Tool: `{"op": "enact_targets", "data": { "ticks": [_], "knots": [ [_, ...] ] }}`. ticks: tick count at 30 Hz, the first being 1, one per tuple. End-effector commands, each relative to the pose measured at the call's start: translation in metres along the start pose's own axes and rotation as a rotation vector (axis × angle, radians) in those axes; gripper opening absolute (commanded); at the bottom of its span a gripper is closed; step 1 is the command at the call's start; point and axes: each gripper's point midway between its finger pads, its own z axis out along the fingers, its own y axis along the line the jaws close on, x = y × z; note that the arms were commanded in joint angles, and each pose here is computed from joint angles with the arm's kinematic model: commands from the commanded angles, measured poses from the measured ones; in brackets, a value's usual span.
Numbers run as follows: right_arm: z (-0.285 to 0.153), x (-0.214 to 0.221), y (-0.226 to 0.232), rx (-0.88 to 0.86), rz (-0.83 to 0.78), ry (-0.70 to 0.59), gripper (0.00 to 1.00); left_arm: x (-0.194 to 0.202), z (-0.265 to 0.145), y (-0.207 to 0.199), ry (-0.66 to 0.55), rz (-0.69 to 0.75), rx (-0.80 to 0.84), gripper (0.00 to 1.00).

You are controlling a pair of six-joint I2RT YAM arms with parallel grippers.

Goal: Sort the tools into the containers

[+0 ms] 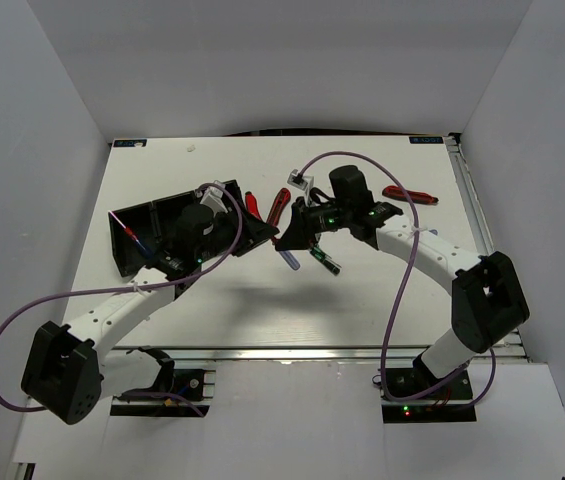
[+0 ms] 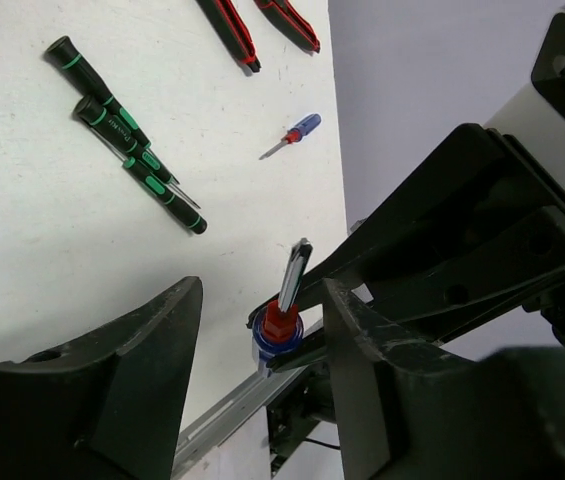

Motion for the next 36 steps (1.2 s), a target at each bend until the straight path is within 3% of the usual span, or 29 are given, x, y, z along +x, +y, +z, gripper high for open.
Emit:
{"op": "enact_targets", "data": {
  "ticks": [1, 10, 13, 14, 16, 17, 19, 22, 26, 27, 31, 36],
  "knots": [
    [-0.005, -0.014, 0.017, -0.049, -0.048, -0.043, 0.0, -0.006, 0.001, -0.008, -0.018, 0.011, 0.015, 0.6],
    [-0.004, -0.01, 0.022, -0.079, -0.039, -0.034, 0.0, -0.004, 0.007, -0.01, 0.012, 0.021, 0.02, 0.47],
    [-0.003, -0.013, 0.02, -0.082, -0.059, -0.047, 0.04, -0.002, 0.008, -0.011, 0.029, 0.026, 0.03, 0.26],
    [-0.003, -0.012, 0.02, -0.082, -0.058, -0.046, 0.12, -0.001, 0.009, -0.012, 0.034, 0.029, 0.033, 0.13],
    [-0.002, -0.01, 0.02, -0.095, -0.072, -0.043, 0.31, -0.001, 0.007, -0.009, 0.042, 0.059, 0.013, 0.0],
    [-0.002, -0.008, 0.022, -0.114, -0.078, -0.038, 0.47, -0.004, 0.004, -0.009, 0.031, 0.075, -0.003, 0.0],
    [-0.003, -0.007, 0.022, -0.119, -0.111, -0.034, 0.67, -0.012, -0.005, 0.005, 0.012, 0.138, -0.099, 0.0],
    [-0.008, -0.002, 0.02, -0.119, -0.193, -0.011, 0.82, -0.034, -0.033, 0.027, -0.045, 0.178, -0.228, 0.0],
    [-0.028, 0.004, 0.012, -0.118, -0.354, 0.019, 0.88, -0.077, -0.098, 0.081, -0.133, 0.218, -0.519, 0.0],
    [-0.036, 0.003, 0.006, -0.102, -0.366, 0.016, 0.89, -0.099, -0.116, 0.086, -0.205, 0.24, -0.606, 0.0],
    [-0.058, 0.011, -0.008, -0.062, -0.395, 0.031, 0.89, -0.137, -0.167, 0.128, -0.225, 0.282, -0.939, 0.0],
    [-0.076, 0.014, -0.018, -0.011, -0.411, 0.023, 0.89, -0.188, -0.202, 0.166, -0.254, 0.275, -1.138, 0.0]
  ]
}}
